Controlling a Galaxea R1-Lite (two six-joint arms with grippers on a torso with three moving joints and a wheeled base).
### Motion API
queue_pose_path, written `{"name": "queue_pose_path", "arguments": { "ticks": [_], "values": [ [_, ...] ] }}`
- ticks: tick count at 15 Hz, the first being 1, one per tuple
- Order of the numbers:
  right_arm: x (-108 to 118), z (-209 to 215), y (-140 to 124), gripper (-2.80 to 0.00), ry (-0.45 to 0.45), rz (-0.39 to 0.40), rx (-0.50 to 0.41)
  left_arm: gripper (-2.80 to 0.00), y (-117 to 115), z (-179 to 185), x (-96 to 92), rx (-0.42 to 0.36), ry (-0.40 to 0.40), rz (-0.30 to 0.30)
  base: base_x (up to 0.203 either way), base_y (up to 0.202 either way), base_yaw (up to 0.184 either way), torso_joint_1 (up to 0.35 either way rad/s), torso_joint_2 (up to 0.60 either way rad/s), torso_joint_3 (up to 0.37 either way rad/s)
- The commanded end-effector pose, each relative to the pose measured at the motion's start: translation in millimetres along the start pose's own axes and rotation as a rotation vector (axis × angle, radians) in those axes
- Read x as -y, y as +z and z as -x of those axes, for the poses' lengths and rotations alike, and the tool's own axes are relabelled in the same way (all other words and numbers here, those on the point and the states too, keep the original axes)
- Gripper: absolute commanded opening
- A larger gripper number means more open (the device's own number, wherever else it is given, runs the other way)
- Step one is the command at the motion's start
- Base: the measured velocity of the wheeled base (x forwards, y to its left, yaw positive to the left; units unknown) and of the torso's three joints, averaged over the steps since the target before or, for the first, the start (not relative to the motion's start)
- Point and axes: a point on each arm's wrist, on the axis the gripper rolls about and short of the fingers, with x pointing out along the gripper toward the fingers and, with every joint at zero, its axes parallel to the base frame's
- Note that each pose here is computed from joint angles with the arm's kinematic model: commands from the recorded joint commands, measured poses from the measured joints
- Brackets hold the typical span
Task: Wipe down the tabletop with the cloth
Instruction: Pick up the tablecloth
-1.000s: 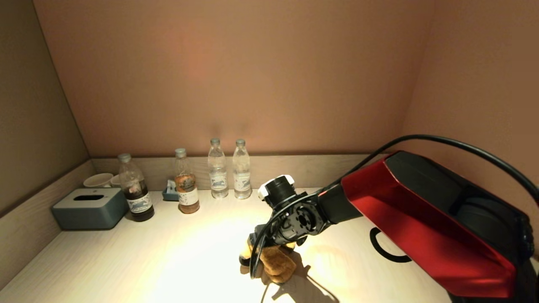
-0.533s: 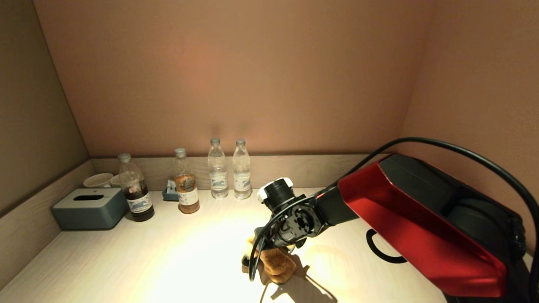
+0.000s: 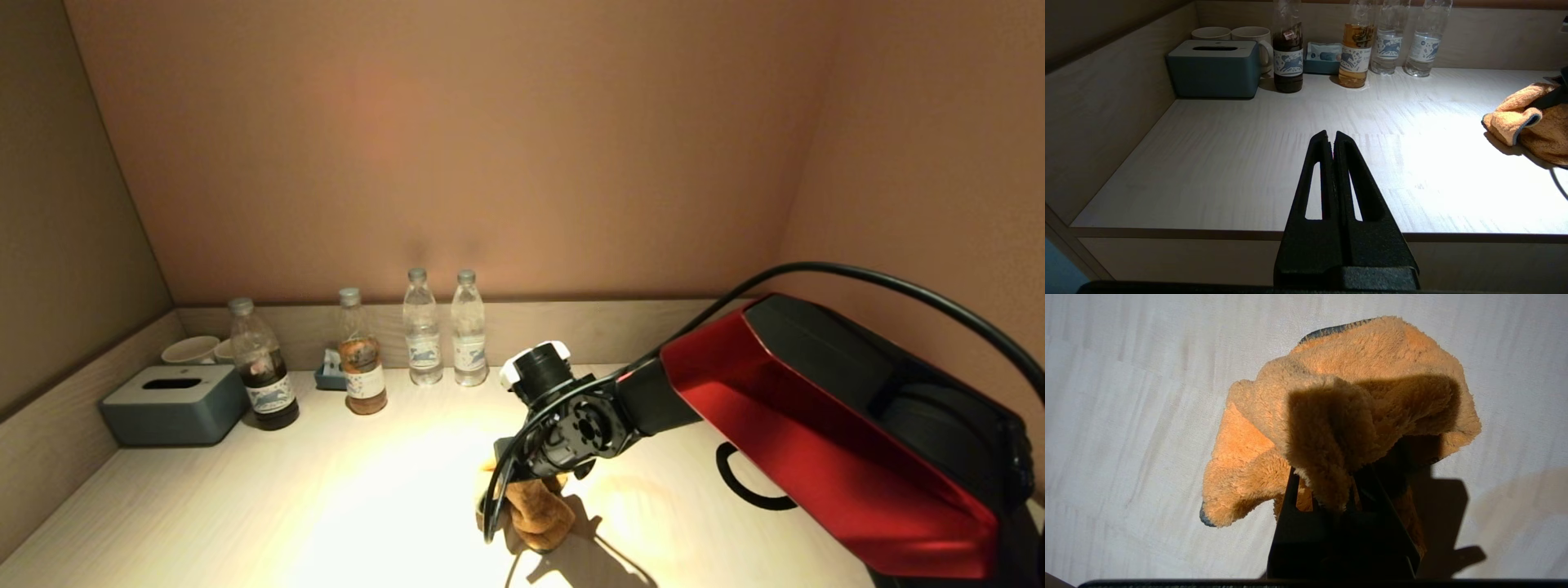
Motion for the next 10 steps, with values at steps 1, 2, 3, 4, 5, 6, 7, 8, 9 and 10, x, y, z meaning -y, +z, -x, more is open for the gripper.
{"name": "queue_pose_path", "arguments": {
  "ticks": [1,2,3,4,5,6,7,8,9,10],
  "values": [
    [-1,7,4,-2.80,0.005,-0.004,0.018,-2.80,0,0,0.0,-0.001,0.001,0.001,0.000,0.000,0.000,0.000,0.00,0.000],
    [0,17,9,-2.80,0.010,-0.006,0.043,-2.80,0,0,0.0,-0.001,0.001,0.001,0.000,0.000,0.000,0.000,0.00,0.000],
    [0,27,14,-2.80,0.015,-0.009,0.067,-2.80,0,0,0.0,-0.001,0.001,0.001,0.000,0.000,0.000,0.000,0.00,0.000],
    [0,37,18,-2.80,0.021,-0.010,0.090,-2.80,0,0,0.0,-0.001,0.001,0.001,0.000,0.000,0.000,0.000,0.00,0.000],
    [0,44,21,-2.80,0.025,-0.011,0.107,-2.80,0,0,0.0,-0.001,0.001,0.001,0.000,0.000,0.000,0.000,0.00,0.000],
    [0,44,21,-2.80,0.025,-0.011,0.107,-2.80,0,0,0.0,-0.001,0.001,0.001,0.000,0.000,0.000,0.000,0.00,0.000],
    [1,46,22,-2.80,0.023,-0.013,0.110,-2.80,0,0,0.0,-0.001,0.001,0.001,0.000,0.000,0.000,0.000,0.00,0.000],
    [3,57,27,-2.80,0.023,-0.020,0.138,-2.80,0,0,0.0,-0.001,0.001,0.001,0.000,0.000,0.000,0.000,0.00,0.000],
    [5,82,37,-2.80,0.031,-0.028,0.198,-2.80,0,0,0.0,-0.001,0.001,0.001,0.000,0.000,0.000,0.000,0.00,0.000],
    [8,118,46,-2.80,0.041,-0.038,0.278,-2.80,0,0,0.0,-0.001,0.001,0.001,0.000,0.000,0.000,0.000,0.00,0.000]
  ]
}}
